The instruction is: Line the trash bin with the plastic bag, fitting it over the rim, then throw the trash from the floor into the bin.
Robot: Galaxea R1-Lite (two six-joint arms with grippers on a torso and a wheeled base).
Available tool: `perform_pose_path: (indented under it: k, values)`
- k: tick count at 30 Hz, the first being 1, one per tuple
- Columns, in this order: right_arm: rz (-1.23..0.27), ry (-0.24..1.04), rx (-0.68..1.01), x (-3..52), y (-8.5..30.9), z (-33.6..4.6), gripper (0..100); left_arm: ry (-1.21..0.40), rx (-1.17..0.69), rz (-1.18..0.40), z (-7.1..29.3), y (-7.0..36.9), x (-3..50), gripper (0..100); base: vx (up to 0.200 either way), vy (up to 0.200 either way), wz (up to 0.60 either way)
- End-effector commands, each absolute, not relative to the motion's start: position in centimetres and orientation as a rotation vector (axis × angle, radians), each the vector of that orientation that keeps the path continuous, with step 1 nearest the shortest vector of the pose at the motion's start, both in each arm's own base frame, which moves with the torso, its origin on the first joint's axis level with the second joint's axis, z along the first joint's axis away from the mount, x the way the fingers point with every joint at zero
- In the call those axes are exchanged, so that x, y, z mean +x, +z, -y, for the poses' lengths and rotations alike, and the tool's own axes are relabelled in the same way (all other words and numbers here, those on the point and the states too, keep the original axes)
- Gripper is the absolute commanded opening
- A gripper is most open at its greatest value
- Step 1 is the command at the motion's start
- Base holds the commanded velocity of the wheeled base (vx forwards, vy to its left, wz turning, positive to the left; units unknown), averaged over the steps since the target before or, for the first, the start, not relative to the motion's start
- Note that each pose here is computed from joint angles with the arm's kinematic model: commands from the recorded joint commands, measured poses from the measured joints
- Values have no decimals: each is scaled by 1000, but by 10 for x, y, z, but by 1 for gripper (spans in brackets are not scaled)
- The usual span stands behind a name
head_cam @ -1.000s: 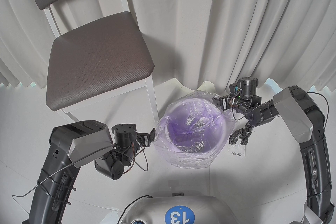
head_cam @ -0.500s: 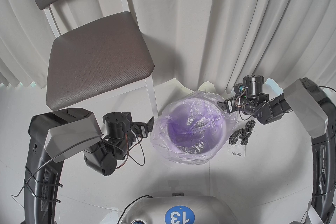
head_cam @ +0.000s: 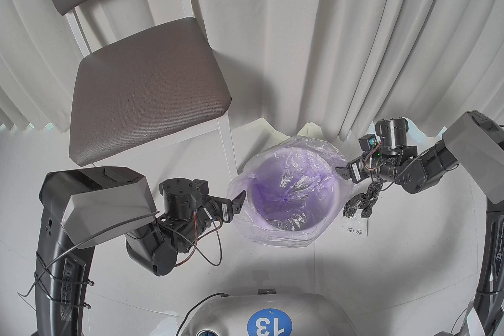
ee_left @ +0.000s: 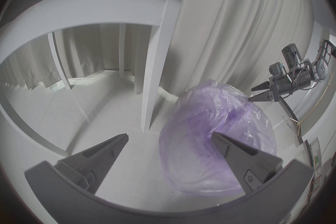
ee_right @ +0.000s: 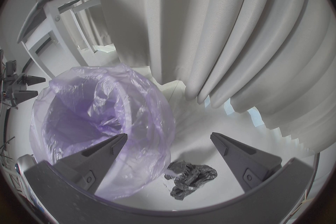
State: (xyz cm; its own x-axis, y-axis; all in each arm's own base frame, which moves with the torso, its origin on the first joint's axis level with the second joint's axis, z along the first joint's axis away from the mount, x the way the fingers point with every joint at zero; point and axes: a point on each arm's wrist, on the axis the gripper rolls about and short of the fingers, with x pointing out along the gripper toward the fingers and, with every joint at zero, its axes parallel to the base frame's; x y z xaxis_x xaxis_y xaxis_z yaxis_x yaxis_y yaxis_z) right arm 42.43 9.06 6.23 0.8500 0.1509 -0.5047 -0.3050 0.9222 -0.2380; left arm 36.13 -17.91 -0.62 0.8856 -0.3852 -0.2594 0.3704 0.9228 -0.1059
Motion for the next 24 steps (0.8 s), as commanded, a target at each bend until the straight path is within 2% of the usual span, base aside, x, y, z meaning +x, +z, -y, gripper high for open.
perform_pose_path:
  k: [1,14,24]
  values:
    - [-520,243,-332,416,62,-86,100,-397,-43,-315,178,-17,359,100,0,0,0]
    - [-550,228,-328,417,51,-78,100,-389,-11,-352,165,-35,365,100,0,0,0]
    - [-550,202,-313,432,4,-70,100,-400,-8,-365,172,-51,368,100,0,0,0]
